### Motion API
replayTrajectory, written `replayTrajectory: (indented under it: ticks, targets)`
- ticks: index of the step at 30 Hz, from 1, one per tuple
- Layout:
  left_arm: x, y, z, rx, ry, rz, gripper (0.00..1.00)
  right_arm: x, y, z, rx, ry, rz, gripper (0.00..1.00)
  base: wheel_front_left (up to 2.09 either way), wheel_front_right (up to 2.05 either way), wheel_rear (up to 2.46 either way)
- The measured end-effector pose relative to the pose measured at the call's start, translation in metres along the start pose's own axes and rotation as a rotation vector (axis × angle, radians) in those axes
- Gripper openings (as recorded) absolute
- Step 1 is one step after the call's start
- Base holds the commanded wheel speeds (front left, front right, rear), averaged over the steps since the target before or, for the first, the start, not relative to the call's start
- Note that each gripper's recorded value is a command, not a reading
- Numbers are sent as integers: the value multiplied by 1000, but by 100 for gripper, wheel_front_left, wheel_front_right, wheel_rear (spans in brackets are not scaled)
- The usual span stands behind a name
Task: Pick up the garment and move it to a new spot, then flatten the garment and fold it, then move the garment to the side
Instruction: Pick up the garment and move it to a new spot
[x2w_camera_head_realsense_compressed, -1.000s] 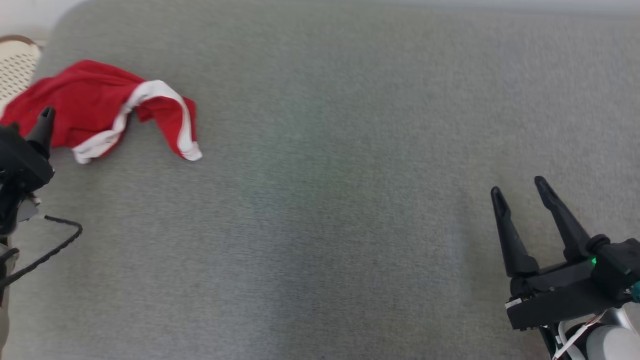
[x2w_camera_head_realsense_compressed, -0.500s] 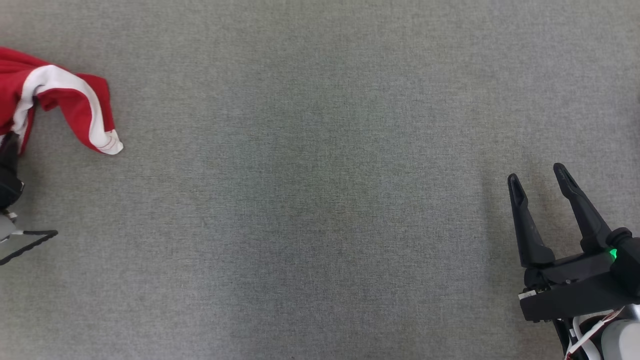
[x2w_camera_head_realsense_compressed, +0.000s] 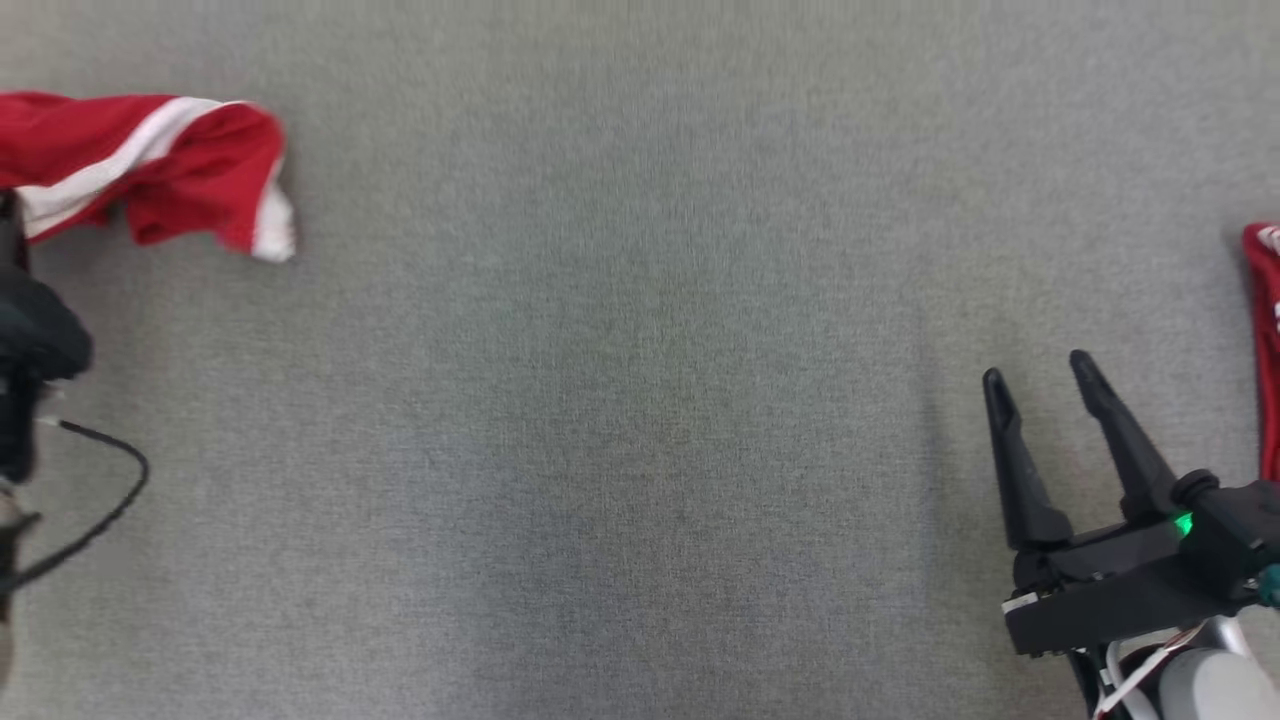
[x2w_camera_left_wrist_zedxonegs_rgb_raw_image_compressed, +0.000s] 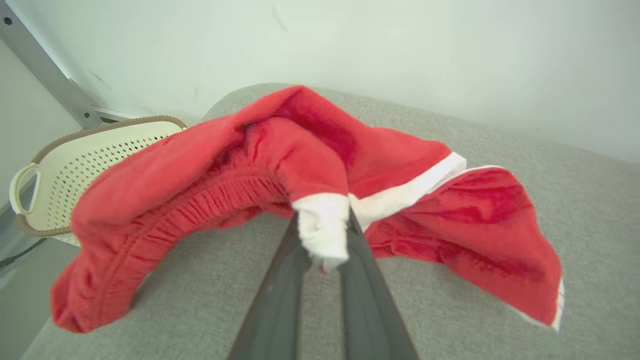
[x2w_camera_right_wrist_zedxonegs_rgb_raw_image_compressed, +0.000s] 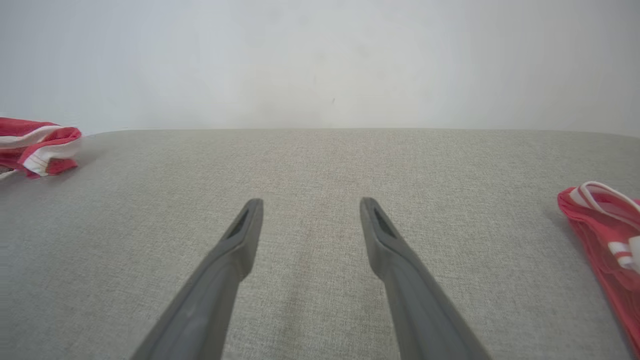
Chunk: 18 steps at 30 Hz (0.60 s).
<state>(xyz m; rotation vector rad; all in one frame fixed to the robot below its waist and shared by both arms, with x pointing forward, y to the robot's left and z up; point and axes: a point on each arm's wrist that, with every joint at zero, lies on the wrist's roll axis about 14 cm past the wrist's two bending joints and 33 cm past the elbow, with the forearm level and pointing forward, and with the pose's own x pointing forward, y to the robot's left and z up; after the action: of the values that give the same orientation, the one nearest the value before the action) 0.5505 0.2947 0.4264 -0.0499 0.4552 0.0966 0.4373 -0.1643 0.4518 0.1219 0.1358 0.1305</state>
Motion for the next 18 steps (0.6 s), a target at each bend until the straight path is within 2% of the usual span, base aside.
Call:
replayTrajectory:
  ticks: [7,10,18]
  targets:
    - [-36,-41,39,16,-204,-56,0,-12,10,15,32,-49,9,100,0,0,0]
    - [-57,-64,43,11,-249,-94,0,-19,12,23,42,-77,7,100,0,0,0]
    - [-124,-172,30,0,-276,-340,0,-42,-1,37,50,-128,-47,100,0,0,0]
